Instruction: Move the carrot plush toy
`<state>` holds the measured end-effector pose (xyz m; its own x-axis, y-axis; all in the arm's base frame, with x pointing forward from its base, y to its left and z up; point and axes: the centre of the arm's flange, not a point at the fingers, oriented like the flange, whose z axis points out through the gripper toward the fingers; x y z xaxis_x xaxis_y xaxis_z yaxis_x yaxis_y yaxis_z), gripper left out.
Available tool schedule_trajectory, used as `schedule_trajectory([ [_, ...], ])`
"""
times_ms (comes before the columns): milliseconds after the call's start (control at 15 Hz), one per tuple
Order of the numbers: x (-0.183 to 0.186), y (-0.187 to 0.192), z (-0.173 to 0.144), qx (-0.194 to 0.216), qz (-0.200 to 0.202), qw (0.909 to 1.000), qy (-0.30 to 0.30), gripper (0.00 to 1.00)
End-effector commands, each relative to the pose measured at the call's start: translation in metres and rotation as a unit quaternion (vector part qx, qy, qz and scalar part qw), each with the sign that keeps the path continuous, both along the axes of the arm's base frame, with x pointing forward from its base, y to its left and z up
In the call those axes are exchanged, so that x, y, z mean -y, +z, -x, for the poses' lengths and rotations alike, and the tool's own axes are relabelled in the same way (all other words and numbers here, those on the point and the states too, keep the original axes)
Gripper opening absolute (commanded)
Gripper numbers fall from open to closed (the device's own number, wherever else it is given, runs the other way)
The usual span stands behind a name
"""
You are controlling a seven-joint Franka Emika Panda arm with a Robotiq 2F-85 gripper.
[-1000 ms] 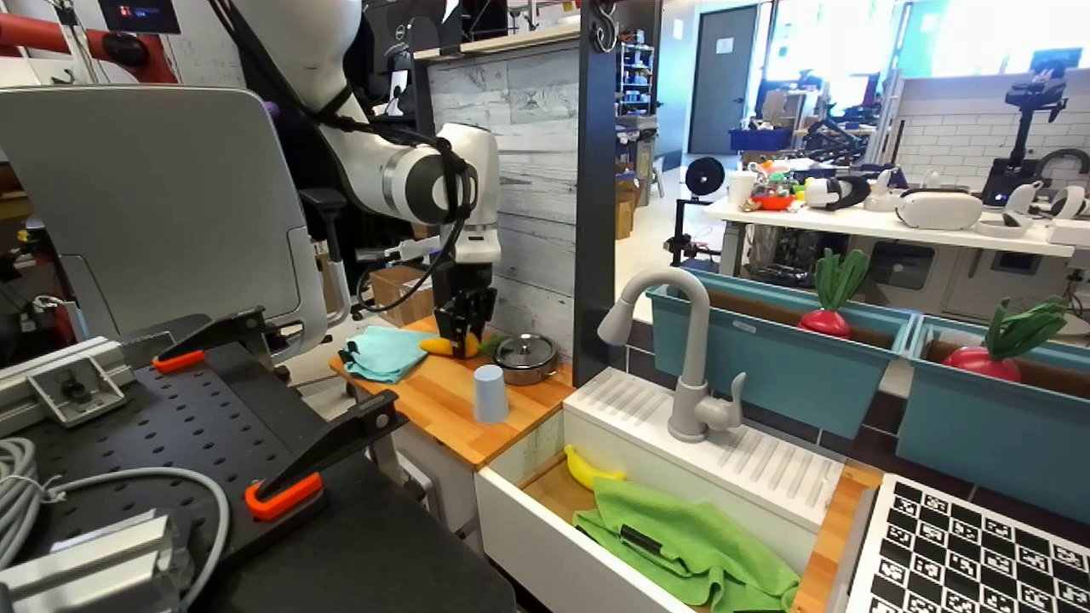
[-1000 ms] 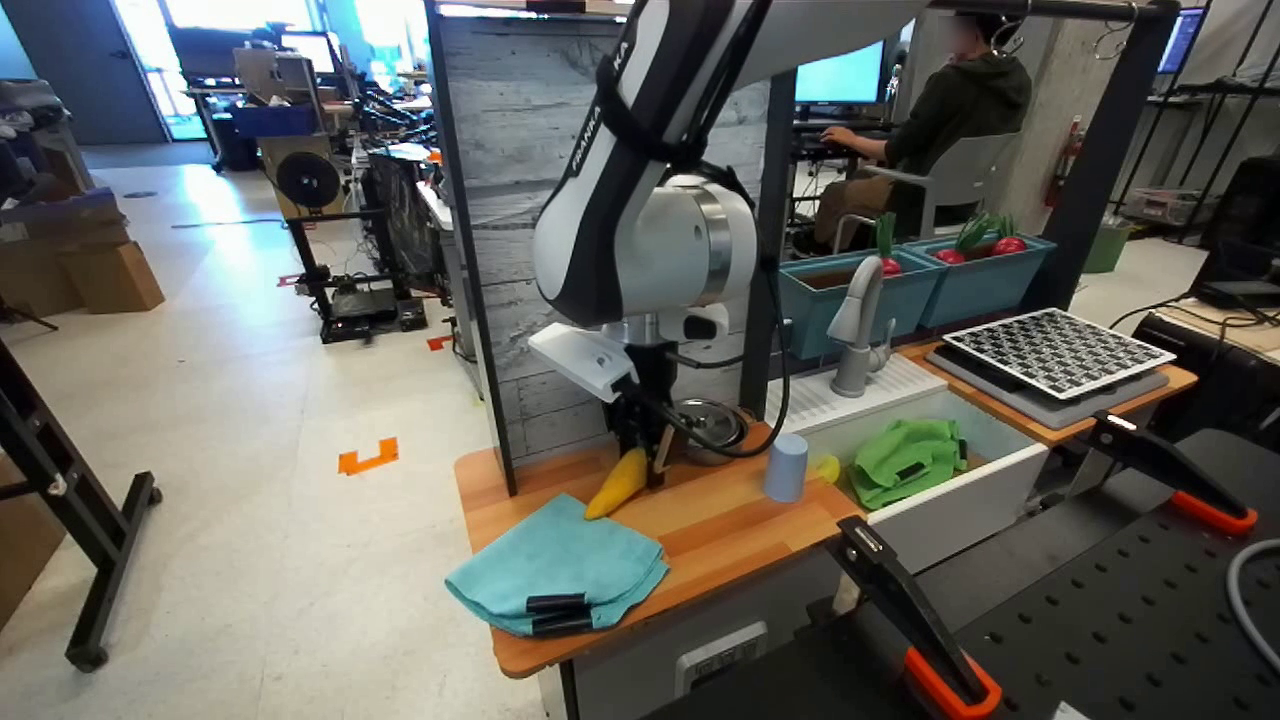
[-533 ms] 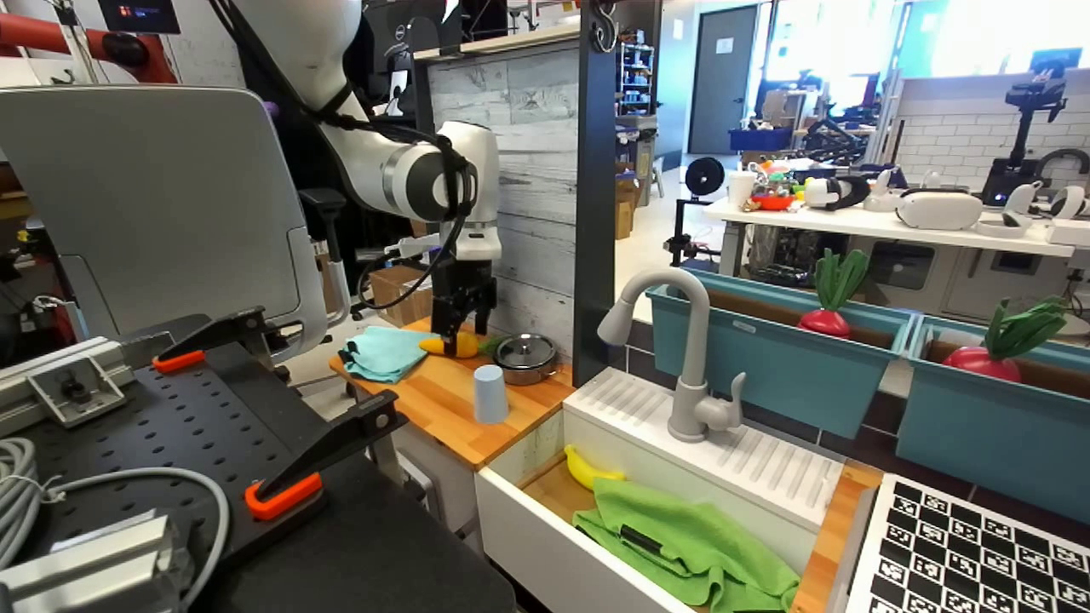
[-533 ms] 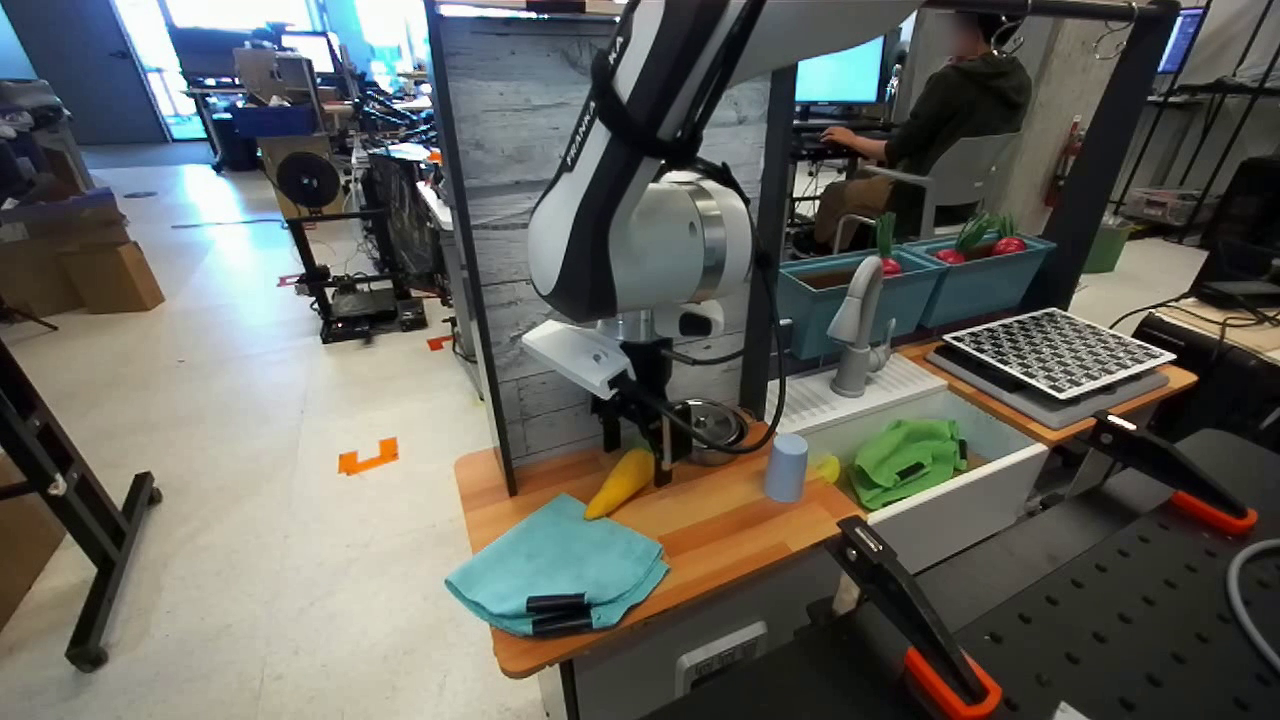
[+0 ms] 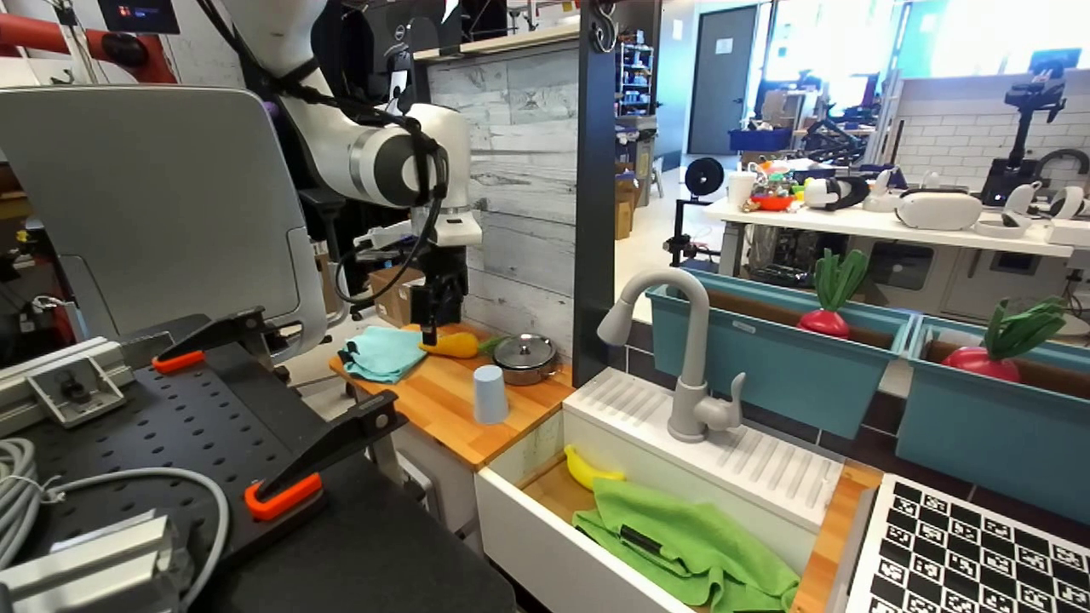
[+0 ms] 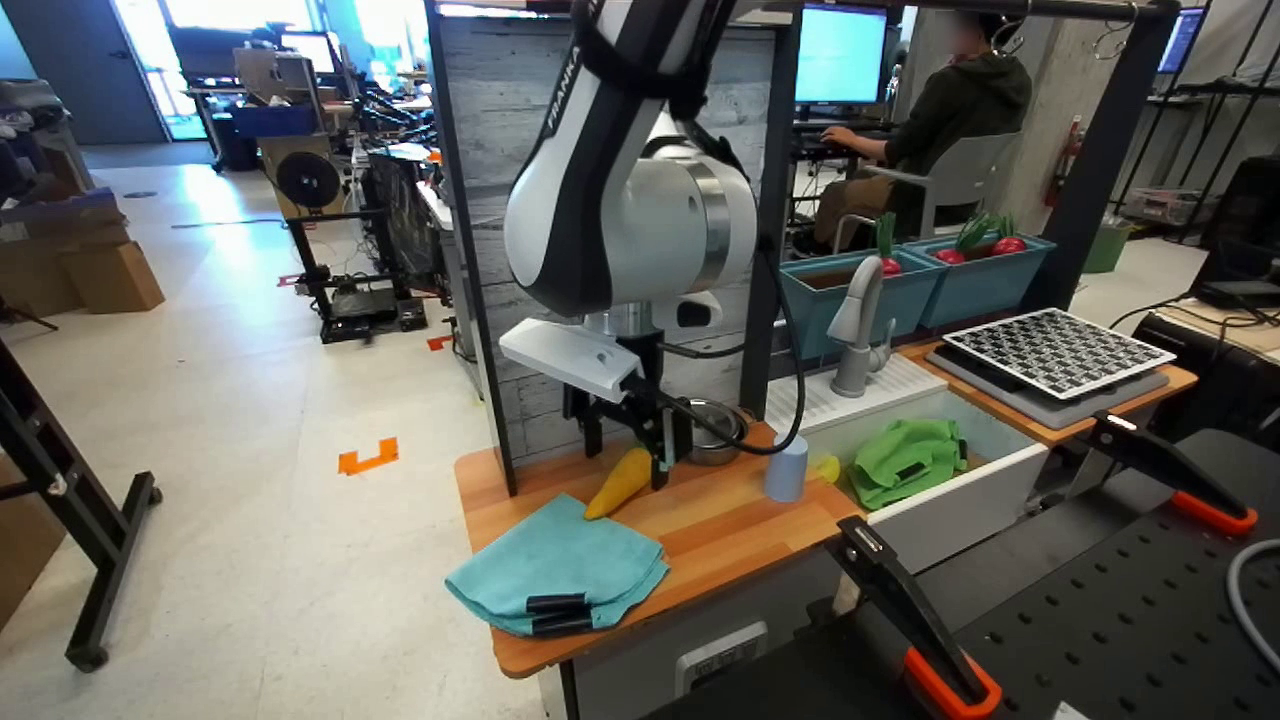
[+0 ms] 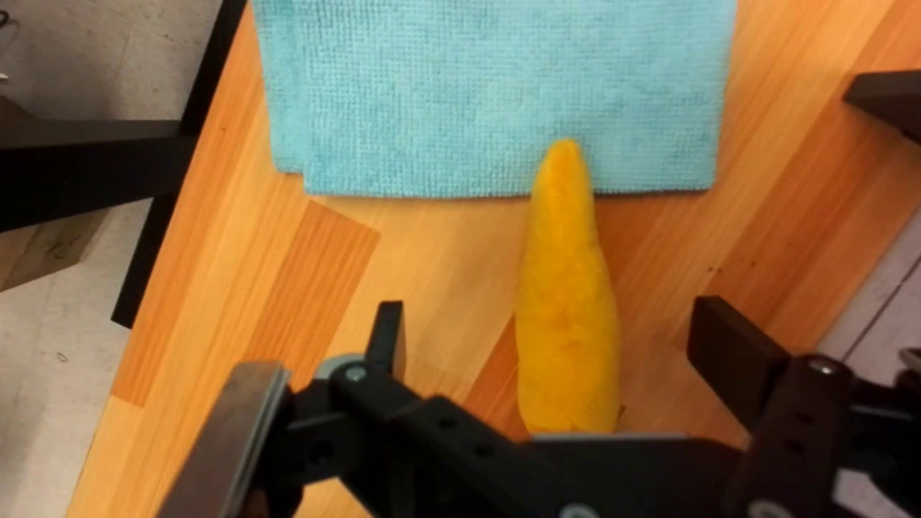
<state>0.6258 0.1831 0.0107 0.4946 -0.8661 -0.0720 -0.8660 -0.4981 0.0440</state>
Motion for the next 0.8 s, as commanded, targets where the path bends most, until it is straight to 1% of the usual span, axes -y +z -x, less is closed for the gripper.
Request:
schedule_trajectory([
  [0,0.000,0.051,0.048,0.046,0.005,0.9980,0.043,1.00],
  [133,-0.003,0.066,0.063,0.064,-0.004,0.9961,0.061,1.00],
  [200,-0.010,0.034,0.027,0.046,-0.005,0.9983,0.036,1.00],
  [400,-0.010,0.050,0.044,0.051,-0.005,0.9975,0.049,1.00],
  [733,-0.008,0.051,0.048,0.051,-0.004,0.9974,0.051,1.00],
])
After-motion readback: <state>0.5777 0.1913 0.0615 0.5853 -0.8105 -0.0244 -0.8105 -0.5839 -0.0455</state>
